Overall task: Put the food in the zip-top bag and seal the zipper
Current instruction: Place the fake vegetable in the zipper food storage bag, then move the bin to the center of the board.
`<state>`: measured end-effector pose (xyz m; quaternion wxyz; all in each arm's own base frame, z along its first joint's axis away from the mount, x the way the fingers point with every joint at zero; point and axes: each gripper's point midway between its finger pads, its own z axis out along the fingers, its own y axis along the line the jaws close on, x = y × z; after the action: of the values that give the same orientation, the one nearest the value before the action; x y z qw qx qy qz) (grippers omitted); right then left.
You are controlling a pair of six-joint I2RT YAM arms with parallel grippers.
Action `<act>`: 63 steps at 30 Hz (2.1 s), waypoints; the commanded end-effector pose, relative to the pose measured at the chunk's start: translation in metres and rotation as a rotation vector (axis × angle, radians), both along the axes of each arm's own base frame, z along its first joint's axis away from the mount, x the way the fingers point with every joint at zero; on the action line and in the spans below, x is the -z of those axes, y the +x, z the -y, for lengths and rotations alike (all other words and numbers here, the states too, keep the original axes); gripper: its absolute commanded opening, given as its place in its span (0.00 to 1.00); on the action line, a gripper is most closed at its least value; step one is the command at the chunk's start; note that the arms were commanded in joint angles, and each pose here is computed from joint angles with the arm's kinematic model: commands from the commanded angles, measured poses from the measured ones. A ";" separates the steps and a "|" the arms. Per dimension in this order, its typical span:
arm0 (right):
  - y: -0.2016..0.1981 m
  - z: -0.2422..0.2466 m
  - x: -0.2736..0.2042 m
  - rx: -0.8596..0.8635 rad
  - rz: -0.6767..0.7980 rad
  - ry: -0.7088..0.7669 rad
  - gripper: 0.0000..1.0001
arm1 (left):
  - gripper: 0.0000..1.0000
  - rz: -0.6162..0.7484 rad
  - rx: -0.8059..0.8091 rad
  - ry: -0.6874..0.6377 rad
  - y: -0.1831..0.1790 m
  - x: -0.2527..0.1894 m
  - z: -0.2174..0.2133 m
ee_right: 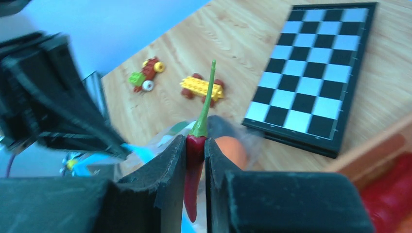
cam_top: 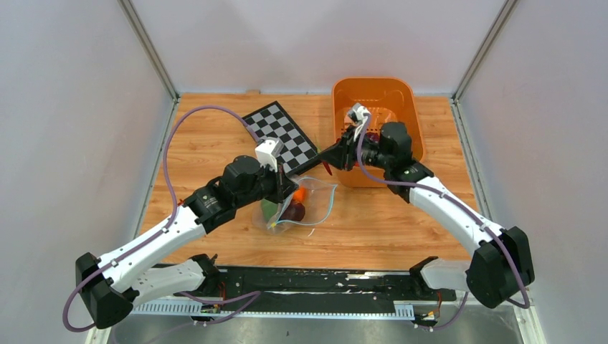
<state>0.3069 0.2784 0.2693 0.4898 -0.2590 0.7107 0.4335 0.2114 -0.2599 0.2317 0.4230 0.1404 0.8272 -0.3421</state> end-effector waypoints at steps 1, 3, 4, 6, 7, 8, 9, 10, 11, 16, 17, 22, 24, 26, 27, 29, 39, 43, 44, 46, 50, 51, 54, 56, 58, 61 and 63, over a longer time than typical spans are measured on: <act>-0.037 -0.014 -0.035 -0.188 0.221 0.067 0.14 | 0.00 0.064 -0.037 -0.076 0.008 -0.035 0.000; -0.051 -0.017 -0.036 -0.256 0.271 0.055 0.15 | 0.00 0.058 -0.045 -0.089 0.009 -0.038 0.001; -0.056 -0.018 -0.036 -0.283 0.289 0.052 0.15 | 0.00 0.056 -0.048 -0.098 0.009 -0.040 0.002; -0.071 -0.020 -0.034 -0.356 0.300 0.051 0.15 | 0.00 0.061 -0.053 -0.127 0.010 -0.047 0.004; -0.076 -0.021 -0.035 -0.382 0.310 0.053 0.15 | 0.00 0.065 -0.075 -0.134 0.013 -0.049 0.003; -0.082 -0.021 -0.036 -0.410 0.321 0.058 0.15 | 0.00 0.068 -0.088 -0.143 0.015 -0.052 0.002; -0.087 -0.020 -0.037 -0.432 0.336 0.061 0.16 | 0.00 0.073 -0.091 -0.154 0.015 -0.056 0.002; -0.091 -0.021 -0.036 -0.457 0.348 0.062 0.16 | 0.00 0.078 -0.090 -0.164 0.016 -0.060 0.003; -0.095 -0.021 -0.033 -0.482 0.364 0.057 0.16 | 0.00 0.083 -0.084 -0.173 0.015 -0.063 0.004; -0.110 -0.031 -0.009 -0.610 0.430 0.010 0.19 | 0.00 0.076 -0.040 -0.195 0.012 -0.071 0.013; -0.108 -0.034 -0.005 -0.613 0.433 0.003 0.20 | 0.00 0.074 -0.036 -0.203 0.011 -0.071 0.013; -0.083 -0.043 0.010 -0.567 0.367 -0.044 0.33 | 0.00 0.076 -0.030 -0.197 0.010 -0.069 0.013; -0.083 -0.043 0.008 -0.570 0.355 -0.055 0.43 | 0.00 0.075 -0.031 -0.187 0.010 -0.067 0.012; -0.085 -0.041 0.003 -0.572 0.368 -0.057 0.53 | 0.00 0.075 -0.042 -0.178 0.011 -0.065 0.010; -0.087 -0.040 0.000 -0.571 0.376 -0.056 0.59 | 0.00 0.076 -0.049 -0.174 0.012 -0.064 0.009; -0.091 -0.037 -0.008 -0.565 0.403 -0.046 0.63 | 0.00 0.077 -0.057 -0.165 0.012 -0.063 0.007; -0.053 0.003 -0.064 -0.100 0.512 -0.070 0.71 | 0.00 0.069 -0.078 -0.105 0.017 -0.045 0.003; 0.028 0.063 -0.051 0.417 0.290 -0.083 0.83 | 0.00 0.066 -0.080 -0.093 0.017 -0.039 0.001; 0.049 0.082 -0.033 0.525 0.182 -0.106 0.83 | 0.00 0.066 -0.078 -0.094 0.016 -0.039 0.001; 0.075 0.104 0.013 0.612 -0.074 -0.148 0.82 | 0.00 0.068 -0.074 -0.093 0.015 -0.039 0.001; 0.100 0.118 0.099 0.591 -0.398 -0.337 0.76 | 0.00 0.068 -0.071 -0.091 0.012 -0.038 -0.002; 0.102 0.121 0.111 0.597 -0.421 -0.367 0.76 | 0.00 0.070 -0.072 -0.092 0.011 -0.038 -0.003; 0.104 0.130 0.134 0.634 -0.457 -0.419 0.76 | 0.00 0.077 -0.082 -0.090 0.009 -0.038 -0.008; 0.097 0.134 0.140 0.616 -0.461 -0.458 0.77 | 0.00 0.082 -0.088 -0.079 0.008 -0.038 -0.013; 0.085 0.136 0.147 0.577 -0.485 -0.506 0.78 | 0.00 0.088 -0.101 -0.071 0.008 -0.037 -0.017; 0.052 0.133 0.159 0.491 -0.539 -0.556 0.77 | 0.00 0.099 -0.116 -0.060 0.008 -0.036 -0.023; 0.029 0.134 0.165 0.482 -0.551 -0.568 0.78 | 0.00 0.105 -0.126 -0.051 0.008 -0.035 -0.025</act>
<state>0.3779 0.1454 0.0987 0.2964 -0.0578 0.9420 0.1465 0.2161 -0.2439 0.2632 0.4676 0.0969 0.8086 -0.3436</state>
